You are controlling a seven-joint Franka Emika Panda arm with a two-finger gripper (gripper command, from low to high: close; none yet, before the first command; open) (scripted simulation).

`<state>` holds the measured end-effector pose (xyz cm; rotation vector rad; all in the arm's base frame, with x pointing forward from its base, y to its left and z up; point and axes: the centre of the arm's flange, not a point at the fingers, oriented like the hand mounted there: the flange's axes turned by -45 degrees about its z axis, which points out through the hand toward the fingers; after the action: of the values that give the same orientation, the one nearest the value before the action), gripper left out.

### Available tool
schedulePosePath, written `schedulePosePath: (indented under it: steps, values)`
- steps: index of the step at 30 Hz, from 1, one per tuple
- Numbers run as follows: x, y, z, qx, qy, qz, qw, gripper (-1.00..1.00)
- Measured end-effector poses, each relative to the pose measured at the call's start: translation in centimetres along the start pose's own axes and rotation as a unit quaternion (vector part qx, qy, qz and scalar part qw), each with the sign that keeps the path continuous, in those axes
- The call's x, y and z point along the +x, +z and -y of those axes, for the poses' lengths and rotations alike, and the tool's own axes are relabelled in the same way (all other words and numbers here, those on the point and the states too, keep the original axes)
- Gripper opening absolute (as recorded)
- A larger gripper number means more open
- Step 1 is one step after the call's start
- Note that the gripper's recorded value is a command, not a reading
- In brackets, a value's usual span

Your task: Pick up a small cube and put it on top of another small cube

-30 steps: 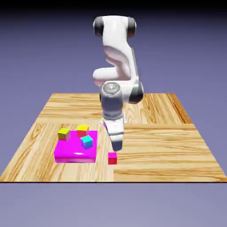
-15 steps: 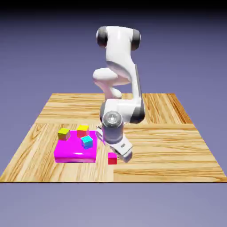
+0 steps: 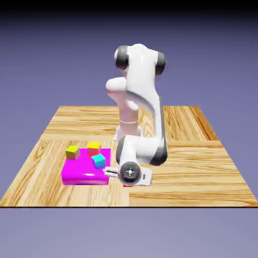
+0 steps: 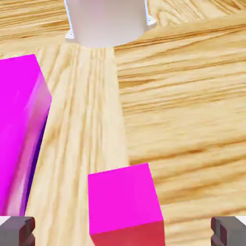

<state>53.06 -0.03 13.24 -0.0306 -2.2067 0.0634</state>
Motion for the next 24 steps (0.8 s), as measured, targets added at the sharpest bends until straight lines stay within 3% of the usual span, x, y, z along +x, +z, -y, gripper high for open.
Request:
schedulePosePath:
  steps: [3,6,7,9,13,24]
  values:
    - [-0.6,0.6,-0.1,0.002,-0.037,-0.021,0.999,0.00]
    - [-1.7,5.3,-0.2,0.002,-0.037,-0.021,0.999,0.00]
    - [-2.0,6.7,-0.2,0.002,-0.037,-0.021,0.999,-1.00]
    - [-2.0,6.7,-0.2,0.003,-0.037,-0.021,0.999,-1.00]
    - [-0.5,0.5,0.1,0.003,-0.034,-0.019,0.999,-1.00]
    - [13.0,-5.8,16.4,-0.080,0.237,0.127,0.960,-1.00]
